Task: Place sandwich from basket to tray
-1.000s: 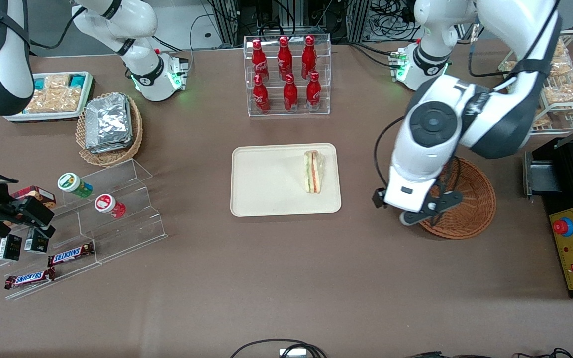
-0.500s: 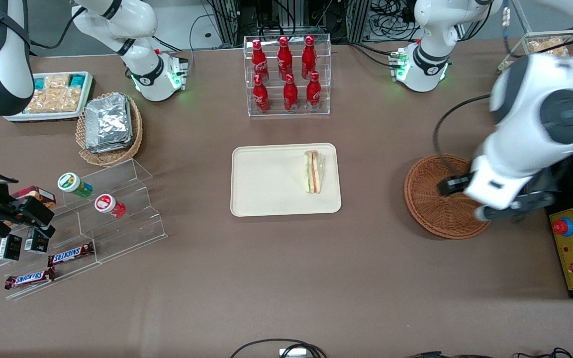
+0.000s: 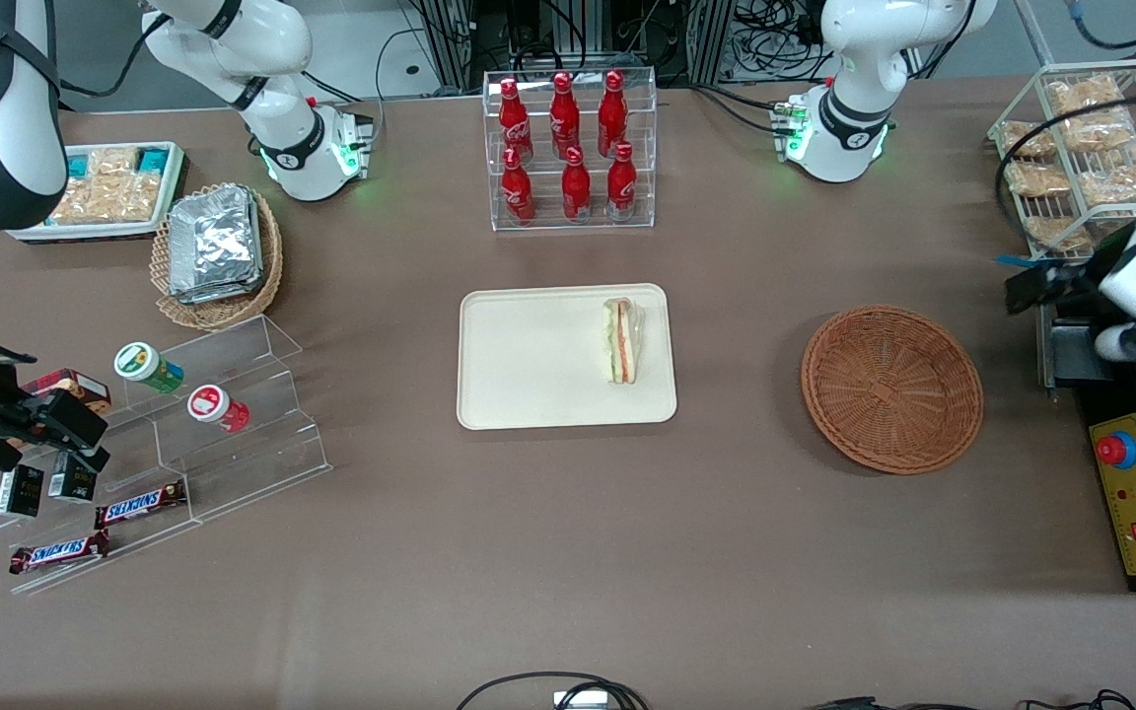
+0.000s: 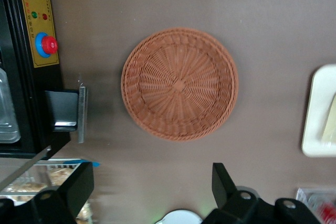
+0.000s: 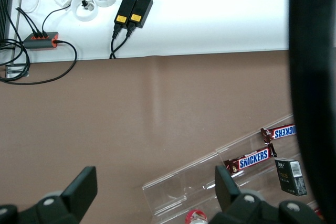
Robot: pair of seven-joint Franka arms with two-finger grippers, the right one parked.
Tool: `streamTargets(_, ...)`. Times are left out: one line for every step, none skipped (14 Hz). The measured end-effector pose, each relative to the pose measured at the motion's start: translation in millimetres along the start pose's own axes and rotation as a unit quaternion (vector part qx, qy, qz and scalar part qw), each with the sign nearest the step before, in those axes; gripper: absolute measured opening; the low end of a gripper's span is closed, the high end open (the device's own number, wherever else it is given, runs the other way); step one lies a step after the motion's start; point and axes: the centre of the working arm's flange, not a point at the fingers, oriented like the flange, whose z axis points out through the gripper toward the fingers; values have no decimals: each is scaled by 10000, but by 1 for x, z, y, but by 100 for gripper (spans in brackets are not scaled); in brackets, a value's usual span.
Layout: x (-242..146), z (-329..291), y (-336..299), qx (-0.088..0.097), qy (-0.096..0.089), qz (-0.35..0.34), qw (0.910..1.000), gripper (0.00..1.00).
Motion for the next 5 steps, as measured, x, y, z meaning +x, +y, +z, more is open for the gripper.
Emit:
streamTargets(-8,-8,0,7,4,148,9999,100)
streamTargets(-16,-16,3,21,37,235,9997,100)
streamTargets(-22,-23,8,13,76,304,9995,100)
streamTargets(-26,-27,15,-41,108,372,9992,100)
streamTargets(-27,-30,20,-101,123,419,9990,100)
